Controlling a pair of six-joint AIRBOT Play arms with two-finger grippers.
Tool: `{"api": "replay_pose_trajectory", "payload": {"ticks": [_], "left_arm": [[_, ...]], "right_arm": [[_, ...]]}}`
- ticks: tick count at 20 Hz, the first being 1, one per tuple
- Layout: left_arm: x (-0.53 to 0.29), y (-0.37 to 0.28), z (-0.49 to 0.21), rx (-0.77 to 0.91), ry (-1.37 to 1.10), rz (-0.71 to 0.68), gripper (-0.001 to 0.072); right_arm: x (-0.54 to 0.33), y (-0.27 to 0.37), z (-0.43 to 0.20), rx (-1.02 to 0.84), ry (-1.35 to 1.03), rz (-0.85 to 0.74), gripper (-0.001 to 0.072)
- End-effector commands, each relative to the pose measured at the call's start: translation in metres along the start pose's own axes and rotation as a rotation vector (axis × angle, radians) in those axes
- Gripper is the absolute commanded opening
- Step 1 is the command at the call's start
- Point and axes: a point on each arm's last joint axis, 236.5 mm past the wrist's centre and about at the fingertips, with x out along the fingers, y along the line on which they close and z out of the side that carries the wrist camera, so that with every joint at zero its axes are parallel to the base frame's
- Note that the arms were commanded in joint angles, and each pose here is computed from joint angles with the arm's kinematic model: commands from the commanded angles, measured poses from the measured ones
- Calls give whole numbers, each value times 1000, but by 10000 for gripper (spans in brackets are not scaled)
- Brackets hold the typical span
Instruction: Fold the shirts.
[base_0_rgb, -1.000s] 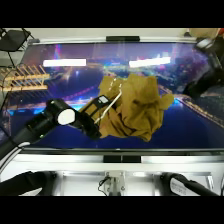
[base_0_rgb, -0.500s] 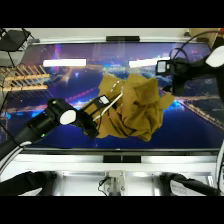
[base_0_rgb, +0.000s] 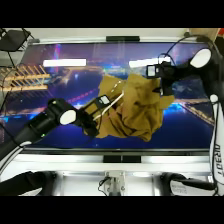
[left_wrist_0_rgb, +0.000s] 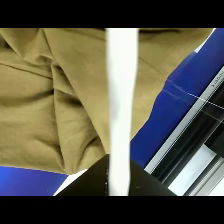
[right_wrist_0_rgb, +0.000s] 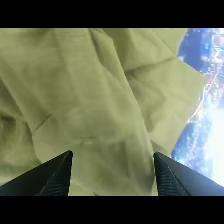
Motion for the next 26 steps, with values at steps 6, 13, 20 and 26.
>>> {"api": "replay_pose_trajectory", "payload": {"ticks": [6, 13, 20, 26], "left_arm": [[-2, 27, 15, 120, -57, 112, 48], [3, 76, 23, 51, -118, 189, 604], [-65, 166, 4, -148, -147, 313, 624], [-97, 195, -43, -279, -114, 308, 621]], "right_arm": [[21, 23, 0, 21, -33, 123, 521], [9, 38, 9, 108, -48, 178, 57], [-21, 36, 19, 144, -34, 132, 55], [-33, 42, 25, 190, -37, 141, 54]]}}
